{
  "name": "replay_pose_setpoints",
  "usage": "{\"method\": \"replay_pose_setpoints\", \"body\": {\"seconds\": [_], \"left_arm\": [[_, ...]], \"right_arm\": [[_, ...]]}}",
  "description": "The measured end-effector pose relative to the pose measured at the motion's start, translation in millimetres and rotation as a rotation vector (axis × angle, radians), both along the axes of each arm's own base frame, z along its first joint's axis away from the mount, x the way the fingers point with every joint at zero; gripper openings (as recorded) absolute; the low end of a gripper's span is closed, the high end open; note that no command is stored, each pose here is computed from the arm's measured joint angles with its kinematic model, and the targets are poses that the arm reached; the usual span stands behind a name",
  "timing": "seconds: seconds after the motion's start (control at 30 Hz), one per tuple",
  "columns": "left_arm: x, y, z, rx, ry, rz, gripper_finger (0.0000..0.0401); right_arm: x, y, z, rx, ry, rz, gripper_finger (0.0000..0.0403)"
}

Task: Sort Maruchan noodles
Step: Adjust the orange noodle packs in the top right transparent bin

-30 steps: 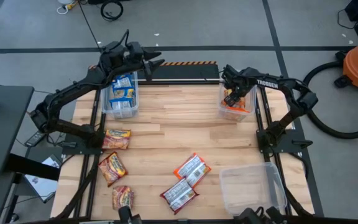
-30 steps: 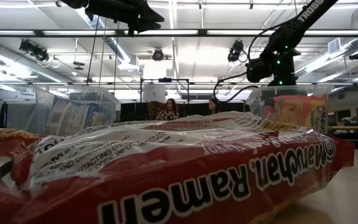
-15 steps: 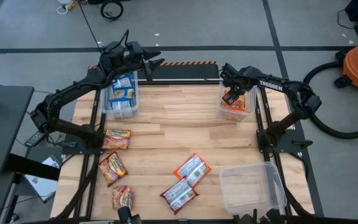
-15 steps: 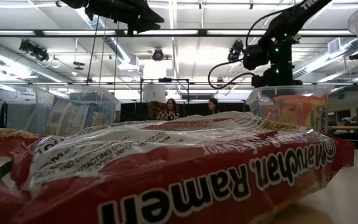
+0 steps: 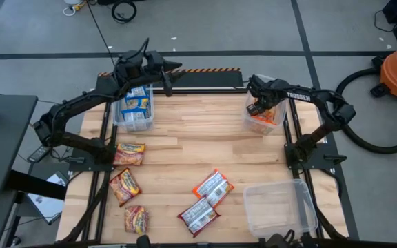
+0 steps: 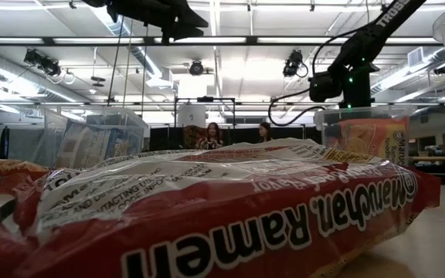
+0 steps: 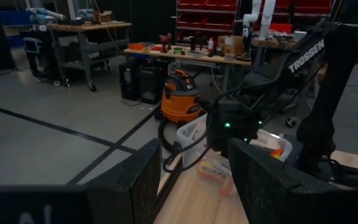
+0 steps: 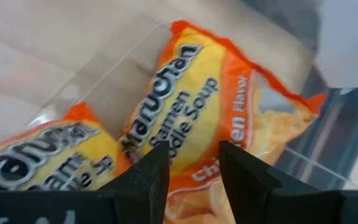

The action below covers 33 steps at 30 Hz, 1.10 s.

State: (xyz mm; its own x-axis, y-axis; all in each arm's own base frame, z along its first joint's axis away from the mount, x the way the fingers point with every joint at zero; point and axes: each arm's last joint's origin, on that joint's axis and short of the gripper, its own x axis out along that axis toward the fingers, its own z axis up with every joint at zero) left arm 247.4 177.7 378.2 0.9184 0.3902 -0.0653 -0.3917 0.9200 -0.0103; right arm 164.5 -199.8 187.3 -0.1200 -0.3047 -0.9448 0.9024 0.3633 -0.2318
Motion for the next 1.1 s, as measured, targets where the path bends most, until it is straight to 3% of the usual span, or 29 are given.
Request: {"method": "replay_pose_setpoints", "body": {"seconds": [0.2, 0.4, 0.63, 0.8, 1.03, 1.1], "left_arm": [[1, -1, 0, 0.002, 0.001, 0.01, 0.0192], [1, -1, 0, 0.003, 0.001, 0.01, 0.0192], [1, -1, 0, 0.004, 0.002, 0.01, 0.0192], [0, -1, 0, 0.005, 0.002, 0.011, 0.0192], [0, -1, 0, 0.005, 0.003, 0.011, 0.0192], [1, -1, 0, 0.005, 0.003, 0.01, 0.0192]], "right_arm": [[0, 0, 13, -0.017, 0.035, -0.039, 0.0146], [-13, 2, 4, 0.057, 0.039, -0.131, 0.0145], [-17, 0, 0, 0.089, 0.007, -0.116, 0.0136], [-16, -1, -2, 0.095, -0.005, -0.107, 0.0099], [-15, -5, -9, 0.117, -0.028, -0.111, 0.0011], [-15, -6, -7, 0.119, -0.022, -0.113, 0.0009]]}}
